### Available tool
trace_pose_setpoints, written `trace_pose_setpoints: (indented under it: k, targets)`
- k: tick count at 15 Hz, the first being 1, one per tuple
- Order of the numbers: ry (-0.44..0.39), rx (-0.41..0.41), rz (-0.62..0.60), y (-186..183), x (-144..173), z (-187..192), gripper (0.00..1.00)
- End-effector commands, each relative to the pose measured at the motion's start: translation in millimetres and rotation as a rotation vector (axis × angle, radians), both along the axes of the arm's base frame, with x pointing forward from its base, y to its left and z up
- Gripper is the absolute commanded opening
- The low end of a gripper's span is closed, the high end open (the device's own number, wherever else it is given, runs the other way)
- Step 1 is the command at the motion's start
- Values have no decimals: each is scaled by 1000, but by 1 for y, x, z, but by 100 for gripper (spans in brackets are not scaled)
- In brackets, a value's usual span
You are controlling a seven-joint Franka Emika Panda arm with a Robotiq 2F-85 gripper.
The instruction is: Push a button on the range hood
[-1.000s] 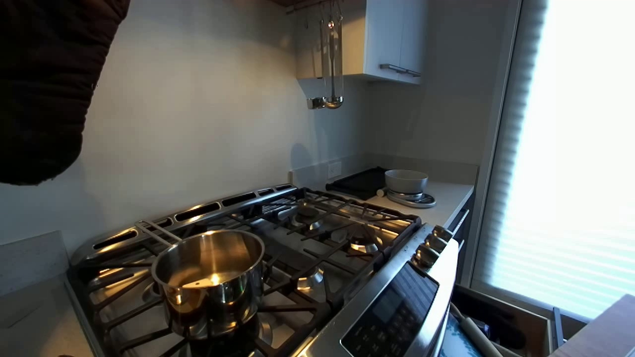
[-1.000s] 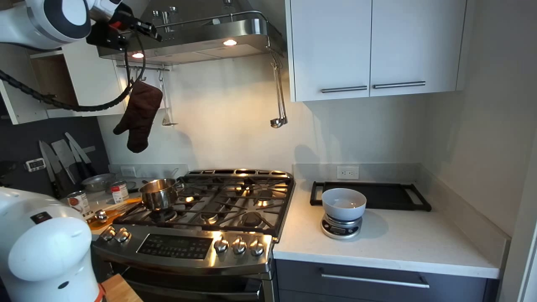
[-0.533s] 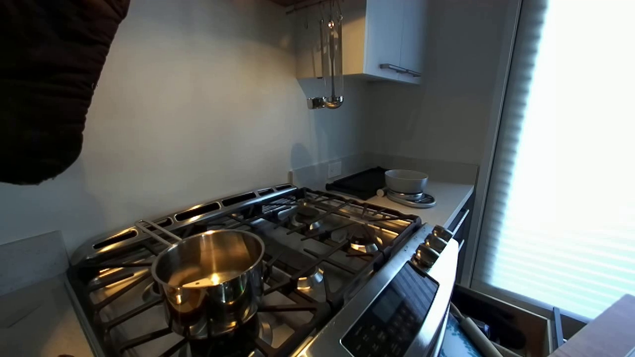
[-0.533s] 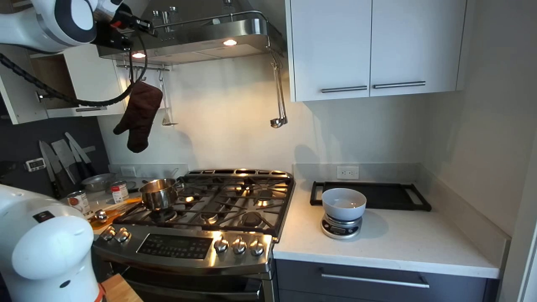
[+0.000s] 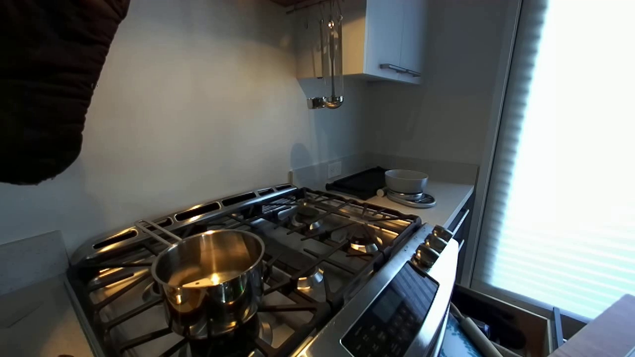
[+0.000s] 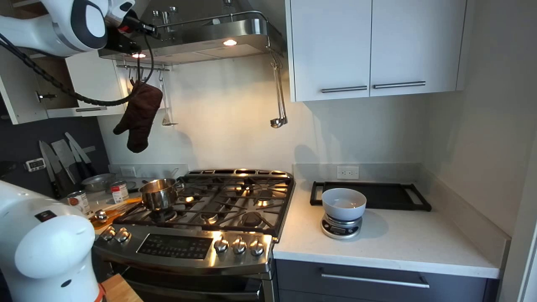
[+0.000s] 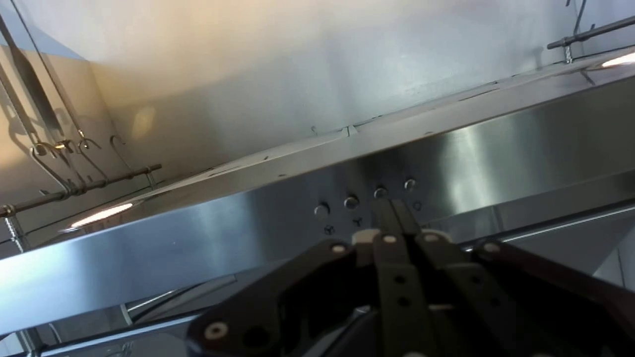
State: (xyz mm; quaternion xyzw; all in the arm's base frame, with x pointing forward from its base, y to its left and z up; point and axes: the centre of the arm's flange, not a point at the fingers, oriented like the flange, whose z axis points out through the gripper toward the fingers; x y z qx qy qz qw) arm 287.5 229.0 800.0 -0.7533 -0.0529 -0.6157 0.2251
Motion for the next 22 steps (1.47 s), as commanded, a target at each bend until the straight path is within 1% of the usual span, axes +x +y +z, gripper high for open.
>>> trace_pose_setpoints:
  k: [1, 13, 22]
  targets:
    - [-5, 13, 6, 4, 10, -4, 0]
    - [-38, 28, -15, 2, 20, -6, 0]
    - [-29, 18, -15, 6, 32, -13, 0]
